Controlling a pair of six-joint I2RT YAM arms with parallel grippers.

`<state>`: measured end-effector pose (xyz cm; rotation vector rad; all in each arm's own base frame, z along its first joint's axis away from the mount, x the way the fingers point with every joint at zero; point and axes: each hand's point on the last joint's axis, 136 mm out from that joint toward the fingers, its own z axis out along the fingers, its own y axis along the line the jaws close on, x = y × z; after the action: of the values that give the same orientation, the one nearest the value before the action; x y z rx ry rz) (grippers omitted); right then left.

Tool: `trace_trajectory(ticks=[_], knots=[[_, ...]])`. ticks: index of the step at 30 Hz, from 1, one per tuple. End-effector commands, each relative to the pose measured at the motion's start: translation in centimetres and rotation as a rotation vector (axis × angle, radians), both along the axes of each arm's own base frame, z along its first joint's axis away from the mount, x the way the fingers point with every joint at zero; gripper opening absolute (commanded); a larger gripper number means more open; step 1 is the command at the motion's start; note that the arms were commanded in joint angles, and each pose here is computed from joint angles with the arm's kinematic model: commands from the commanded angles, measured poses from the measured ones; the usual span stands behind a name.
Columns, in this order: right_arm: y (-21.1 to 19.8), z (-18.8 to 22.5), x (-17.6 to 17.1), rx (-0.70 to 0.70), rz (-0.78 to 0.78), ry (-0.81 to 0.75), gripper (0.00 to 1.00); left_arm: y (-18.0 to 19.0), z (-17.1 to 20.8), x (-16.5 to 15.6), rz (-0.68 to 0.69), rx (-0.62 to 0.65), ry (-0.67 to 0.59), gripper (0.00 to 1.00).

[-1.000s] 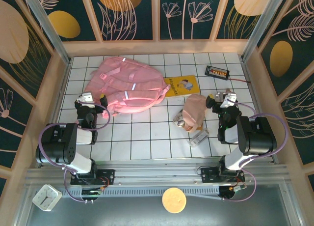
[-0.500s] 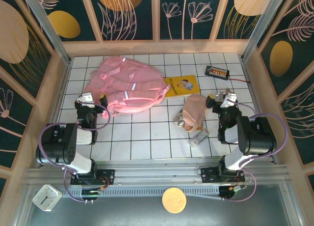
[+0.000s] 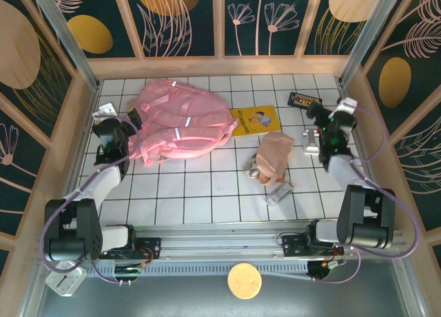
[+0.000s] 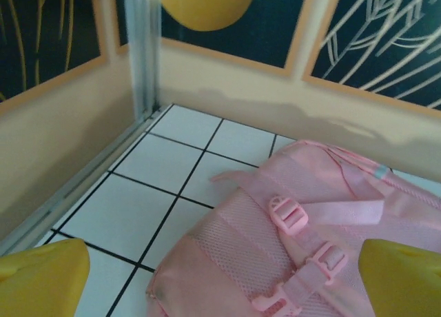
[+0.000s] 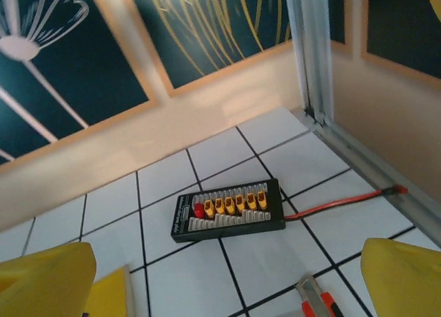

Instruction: Pack books, pencil case, and school supplies into a backpack

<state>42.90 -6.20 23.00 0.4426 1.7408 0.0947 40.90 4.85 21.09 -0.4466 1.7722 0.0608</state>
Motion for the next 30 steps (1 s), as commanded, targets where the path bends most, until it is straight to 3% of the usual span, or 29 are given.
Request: trace_trajectory(ticks=[1,4,7,11,15,20,25,30], knots=[[0.9,-2.2,-1.1,0.185,0.033,0.252,0.99,-0.6,-2.3,-1.5,0.028,-0.147,0.208,0.99],[4.1,0.0,-1.1,0.286,0.181,0.279,0.99,-3.9,-1.2,-1.1,-0.12,-0.277,0.284,0.99],[8.0,2.4,-1.2,0.411,0.332,0.302,0.96,-6.5,-0.1,-1.7,-0.224,-0.414,0.281,0.99],[14.2,3.0,-1.0,0.446,0.478,0.387,0.94,-8.6,0.0,-3.0,-0.322,-0.469,0.317,0.99],[20.7,1.5,-1.1,0.449,0.609,0.483,0.93,-12.4,0.2,-3.7,-0.465,-0.295,0.413,0.99],[24.5,-1.3,-0.6,0.447,0.641,0.574,0.9,-17.5,-0.5,-3.9,-0.587,-0.107,0.51,0.98],[24.1,-2.4,-0.7,0.458,0.61,0.607,0.9,-24.0,-1.8,-3.0,-0.692,0.067,0.582,0.96],[20.7,-2.6,-1.6,0.491,0.535,0.603,0.9,-31.0,-5.3,-1.9,-0.781,0.226,0.682,0.95]])
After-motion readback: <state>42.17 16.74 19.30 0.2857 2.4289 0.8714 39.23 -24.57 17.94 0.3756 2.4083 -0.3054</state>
